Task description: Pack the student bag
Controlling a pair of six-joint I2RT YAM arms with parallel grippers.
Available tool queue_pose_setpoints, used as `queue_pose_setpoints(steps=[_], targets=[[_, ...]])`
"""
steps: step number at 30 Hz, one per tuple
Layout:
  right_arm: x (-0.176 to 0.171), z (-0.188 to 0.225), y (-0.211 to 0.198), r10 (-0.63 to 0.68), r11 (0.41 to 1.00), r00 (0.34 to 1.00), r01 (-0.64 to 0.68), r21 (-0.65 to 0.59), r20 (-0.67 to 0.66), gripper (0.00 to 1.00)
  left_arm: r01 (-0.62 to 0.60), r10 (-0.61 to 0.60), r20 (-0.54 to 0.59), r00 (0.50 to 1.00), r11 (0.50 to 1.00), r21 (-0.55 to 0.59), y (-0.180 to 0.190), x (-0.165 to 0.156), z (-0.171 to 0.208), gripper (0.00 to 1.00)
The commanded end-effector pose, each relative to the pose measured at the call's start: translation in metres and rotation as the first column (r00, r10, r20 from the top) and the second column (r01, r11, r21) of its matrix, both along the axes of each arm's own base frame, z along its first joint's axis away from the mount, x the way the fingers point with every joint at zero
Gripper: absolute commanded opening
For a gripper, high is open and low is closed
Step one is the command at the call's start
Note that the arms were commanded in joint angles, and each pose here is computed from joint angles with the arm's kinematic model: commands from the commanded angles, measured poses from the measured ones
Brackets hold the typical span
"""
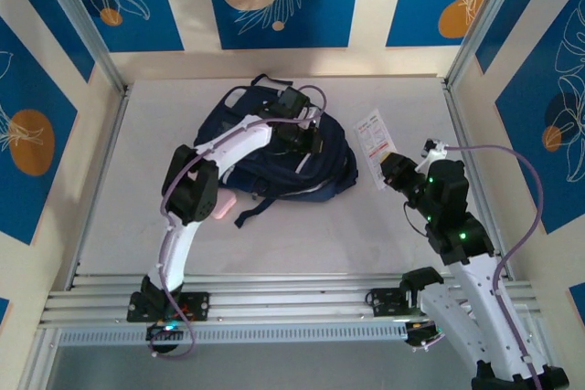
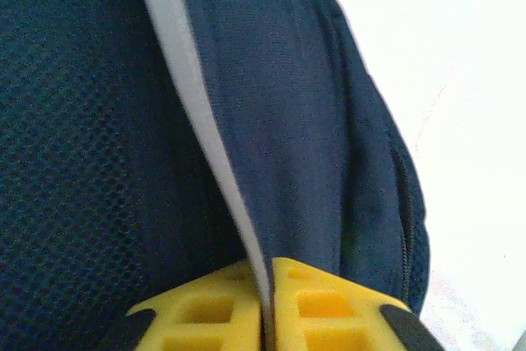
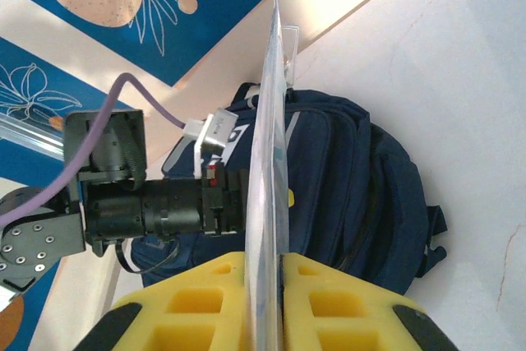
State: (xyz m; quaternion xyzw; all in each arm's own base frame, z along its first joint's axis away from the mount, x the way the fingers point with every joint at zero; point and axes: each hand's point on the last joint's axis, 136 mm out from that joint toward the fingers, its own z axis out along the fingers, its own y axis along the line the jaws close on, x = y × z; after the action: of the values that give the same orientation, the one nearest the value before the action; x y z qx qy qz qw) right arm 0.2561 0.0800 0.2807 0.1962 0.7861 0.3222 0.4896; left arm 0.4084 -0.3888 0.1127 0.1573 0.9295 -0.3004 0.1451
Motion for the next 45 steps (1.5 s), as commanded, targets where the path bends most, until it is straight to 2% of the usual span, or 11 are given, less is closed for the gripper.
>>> queue_pose_setpoints(steps=[1,5,11,18,26,30,35,39,45], targets=[[-0.005,0.024,0.000,0.012,1.000,0.998,-0.012,-0.005,0.068,0.14,0.042,-0.042,0.011,0.999,0.999,-0.019,-0.008,-0.005,0.019,0.00],[-0.008,0.020,-0.009,-0.029,0.999,0.999,0.031,-0.045,0.038,0.14,0.046,-0.044,0.087,0.995,0.999,-0.021,0.001,-0.004,0.065,0.00],[-0.008,0.008,-0.013,-0.044,0.996,0.999,0.044,-0.077,0.007,0.14,0.059,-0.046,0.147,0.988,0.995,-0.085,0.016,-0.008,0.140,0.00],[-0.004,-0.004,-0.011,-0.041,0.997,0.999,0.039,-0.065,-0.032,0.14,0.040,-0.008,0.217,0.976,0.989,-0.142,0.050,-0.011,0.198,0.00],[0.008,-0.033,0.028,0.128,0.990,0.983,-0.119,0.077,-0.135,0.15,0.067,0.009,0.268,0.964,0.960,-0.271,0.071,-0.017,0.253,0.00],[0.018,-0.040,0.063,0.304,0.934,0.943,-0.267,0.237,-0.135,0.16,0.089,0.004,0.280,0.960,0.944,-0.318,0.075,-0.022,0.270,0.00],[0.035,-0.045,0.096,0.458,0.826,0.882,-0.375,0.421,-0.113,0.16,0.109,-0.006,0.280,0.960,0.929,-0.354,0.075,-0.026,0.280,0.00],[0.055,-0.054,0.107,0.474,0.784,0.872,-0.355,0.510,-0.122,0.16,0.125,-0.021,0.268,0.963,0.918,-0.376,0.071,-0.030,0.281,0.00],[0.094,-0.068,0.126,0.460,0.797,0.871,-0.321,0.511,-0.171,0.16,0.135,-0.030,0.268,0.963,0.914,-0.382,0.071,-0.032,0.281,0.00]])
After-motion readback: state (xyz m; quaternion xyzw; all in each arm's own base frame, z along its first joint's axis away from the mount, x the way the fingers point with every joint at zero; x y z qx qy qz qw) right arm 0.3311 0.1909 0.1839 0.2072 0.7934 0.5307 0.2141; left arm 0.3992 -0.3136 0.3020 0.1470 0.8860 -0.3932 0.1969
